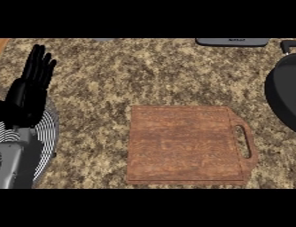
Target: Pick the bell pepper from the cutting board and place it in the pot
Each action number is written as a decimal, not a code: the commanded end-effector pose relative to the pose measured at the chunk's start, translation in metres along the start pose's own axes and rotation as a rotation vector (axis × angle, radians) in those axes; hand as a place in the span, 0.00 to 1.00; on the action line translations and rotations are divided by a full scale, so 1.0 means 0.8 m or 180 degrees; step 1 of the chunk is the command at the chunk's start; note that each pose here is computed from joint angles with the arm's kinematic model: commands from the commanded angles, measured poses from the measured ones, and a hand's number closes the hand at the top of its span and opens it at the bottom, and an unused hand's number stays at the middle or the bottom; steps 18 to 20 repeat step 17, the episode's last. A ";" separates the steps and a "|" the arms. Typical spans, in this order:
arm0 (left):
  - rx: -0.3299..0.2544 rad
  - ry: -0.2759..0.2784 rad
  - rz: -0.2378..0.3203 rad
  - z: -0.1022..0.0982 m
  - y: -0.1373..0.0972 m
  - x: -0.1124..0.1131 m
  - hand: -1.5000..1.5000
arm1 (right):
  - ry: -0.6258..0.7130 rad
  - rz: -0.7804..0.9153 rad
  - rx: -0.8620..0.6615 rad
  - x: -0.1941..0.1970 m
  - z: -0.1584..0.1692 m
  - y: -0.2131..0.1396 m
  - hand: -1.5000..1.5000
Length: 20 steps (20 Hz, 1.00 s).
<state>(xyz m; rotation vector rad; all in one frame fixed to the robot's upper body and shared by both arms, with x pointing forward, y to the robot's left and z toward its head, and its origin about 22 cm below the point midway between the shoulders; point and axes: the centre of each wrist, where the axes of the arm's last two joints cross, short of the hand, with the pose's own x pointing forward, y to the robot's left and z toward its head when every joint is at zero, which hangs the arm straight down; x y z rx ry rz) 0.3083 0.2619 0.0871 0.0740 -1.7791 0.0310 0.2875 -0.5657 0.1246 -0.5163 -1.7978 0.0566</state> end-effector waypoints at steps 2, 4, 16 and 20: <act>0.0021 -0.0007 -0.0009 0.005 0.015 -0.002 0.50 | -0.0121 -0.0210 -0.0103 0.005 0.029 -0.045 0.00; 0.0018 -0.0050 0.0025 -0.006 0.007 0.009 0.50 | -0.0098 -0.0209 -0.0115 0.015 0.035 -0.064 0.00; 0.0054 -0.0087 0.0054 0.000 -0.005 0.000 0.50 | -0.0139 -0.0223 -0.0292 0.026 0.064 -0.104 0.00; 0.0026 -0.0059 0.0032 0.000 -0.001 0.002 0.50 | -0.0099 -0.0194 -0.0369 0.016 0.071 -0.101 0.00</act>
